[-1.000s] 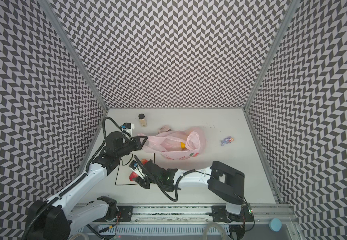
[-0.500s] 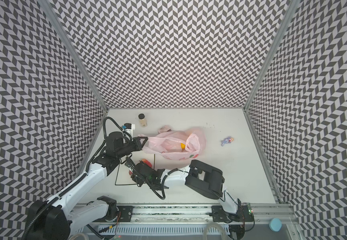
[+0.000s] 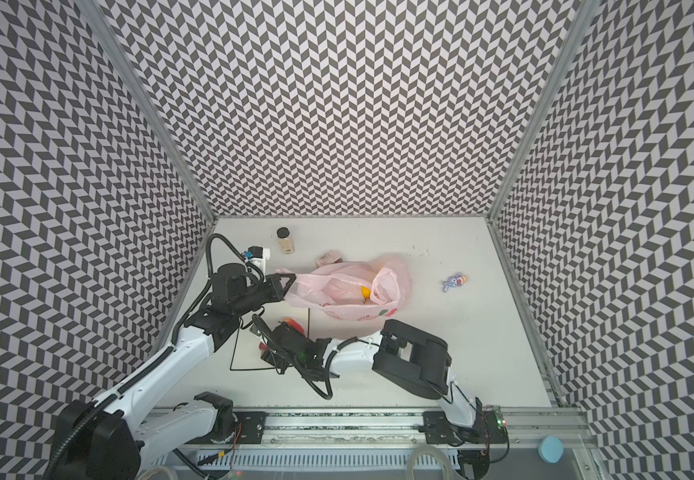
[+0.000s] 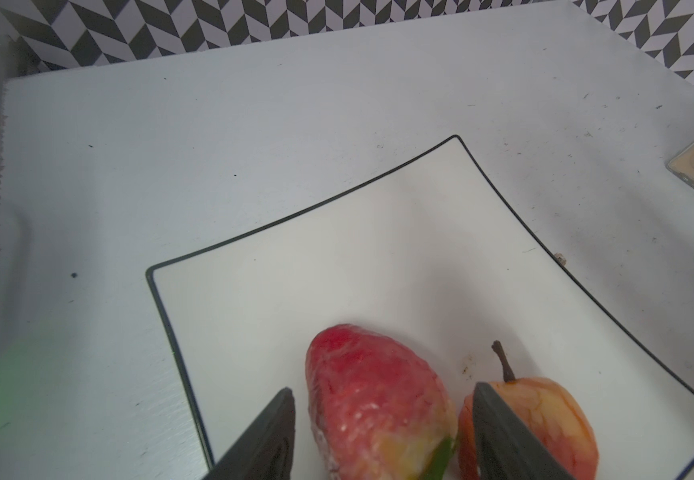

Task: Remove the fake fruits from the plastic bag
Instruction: 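Pull the mango out with the right gripper and set it on the plate, then open the right gripper and move it back toward the bag mouth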

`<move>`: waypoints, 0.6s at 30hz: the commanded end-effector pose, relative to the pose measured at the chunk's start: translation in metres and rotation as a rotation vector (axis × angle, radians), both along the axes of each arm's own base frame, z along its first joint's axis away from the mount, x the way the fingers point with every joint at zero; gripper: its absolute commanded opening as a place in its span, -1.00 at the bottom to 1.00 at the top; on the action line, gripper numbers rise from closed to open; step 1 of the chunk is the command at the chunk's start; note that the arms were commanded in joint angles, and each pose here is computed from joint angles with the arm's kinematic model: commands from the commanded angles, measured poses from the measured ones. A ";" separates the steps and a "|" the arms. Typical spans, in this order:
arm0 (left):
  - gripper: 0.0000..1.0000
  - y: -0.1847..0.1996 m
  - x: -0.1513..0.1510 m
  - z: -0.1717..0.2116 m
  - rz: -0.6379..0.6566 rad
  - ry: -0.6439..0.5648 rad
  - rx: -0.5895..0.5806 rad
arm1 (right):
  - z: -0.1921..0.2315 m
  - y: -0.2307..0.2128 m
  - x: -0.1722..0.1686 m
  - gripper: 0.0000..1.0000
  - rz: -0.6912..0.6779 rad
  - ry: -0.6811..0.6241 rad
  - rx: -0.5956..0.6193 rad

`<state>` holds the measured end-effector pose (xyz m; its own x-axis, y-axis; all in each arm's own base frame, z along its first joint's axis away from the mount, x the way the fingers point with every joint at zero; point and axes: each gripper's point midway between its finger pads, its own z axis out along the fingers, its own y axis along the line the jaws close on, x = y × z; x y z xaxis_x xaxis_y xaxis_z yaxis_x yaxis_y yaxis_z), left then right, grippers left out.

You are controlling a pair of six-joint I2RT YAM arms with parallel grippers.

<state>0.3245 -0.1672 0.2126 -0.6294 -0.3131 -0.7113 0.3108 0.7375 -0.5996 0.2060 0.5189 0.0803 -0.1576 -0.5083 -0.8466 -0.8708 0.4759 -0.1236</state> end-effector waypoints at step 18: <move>-1.00 -0.004 0.003 0.022 -0.019 -0.048 -0.024 | 0.175 -0.127 -0.063 0.09 0.024 -0.091 0.377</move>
